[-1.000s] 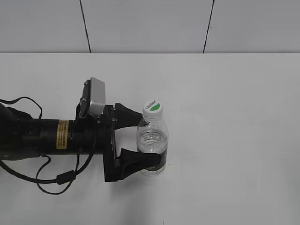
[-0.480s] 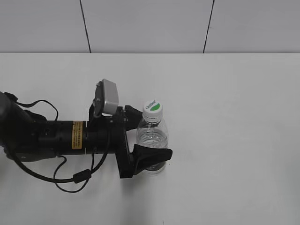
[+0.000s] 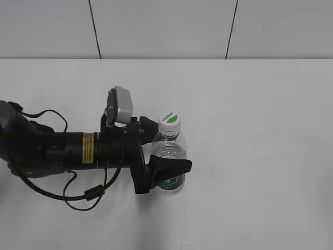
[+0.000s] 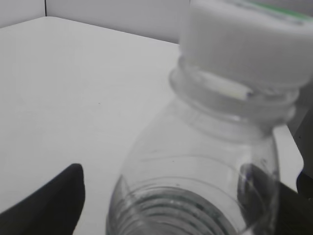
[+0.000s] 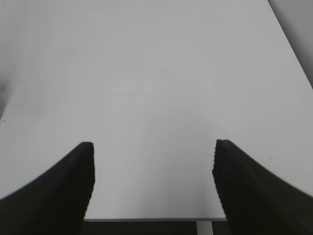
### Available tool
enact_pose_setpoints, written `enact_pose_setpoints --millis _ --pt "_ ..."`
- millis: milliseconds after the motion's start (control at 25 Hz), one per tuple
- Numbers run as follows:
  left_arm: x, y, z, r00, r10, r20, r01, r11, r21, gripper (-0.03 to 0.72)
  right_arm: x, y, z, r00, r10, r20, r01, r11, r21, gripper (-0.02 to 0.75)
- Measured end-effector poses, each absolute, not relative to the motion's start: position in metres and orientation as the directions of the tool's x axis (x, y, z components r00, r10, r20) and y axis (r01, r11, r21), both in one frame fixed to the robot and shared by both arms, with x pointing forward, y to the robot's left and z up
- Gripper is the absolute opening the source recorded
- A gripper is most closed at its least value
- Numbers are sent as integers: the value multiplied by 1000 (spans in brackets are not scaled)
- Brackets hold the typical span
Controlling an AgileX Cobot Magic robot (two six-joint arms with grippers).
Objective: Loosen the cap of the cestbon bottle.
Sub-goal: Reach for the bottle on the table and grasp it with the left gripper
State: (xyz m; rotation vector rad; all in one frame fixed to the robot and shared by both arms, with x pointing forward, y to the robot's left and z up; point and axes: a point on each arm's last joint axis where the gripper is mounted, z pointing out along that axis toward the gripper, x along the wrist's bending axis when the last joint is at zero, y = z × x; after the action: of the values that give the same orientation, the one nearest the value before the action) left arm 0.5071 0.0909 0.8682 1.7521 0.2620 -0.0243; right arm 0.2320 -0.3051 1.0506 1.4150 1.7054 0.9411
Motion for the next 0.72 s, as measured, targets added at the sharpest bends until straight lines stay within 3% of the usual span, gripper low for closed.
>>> enact_pose_setpoints --millis 240,560,720 --pt "507 91 868 973 165 -162 190 -172 967 561 232 -305 1051 -141 987 -74 464 132 876 581" --pt "507 91 869 973 165 -163 191 -168 967 440 232 -305 1051 -141 987 -74 464 132 876 581" --pt "507 91 869 973 165 -163 191 -168 967 414 232 -305 1051 -141 987 -74 464 132 876 581"
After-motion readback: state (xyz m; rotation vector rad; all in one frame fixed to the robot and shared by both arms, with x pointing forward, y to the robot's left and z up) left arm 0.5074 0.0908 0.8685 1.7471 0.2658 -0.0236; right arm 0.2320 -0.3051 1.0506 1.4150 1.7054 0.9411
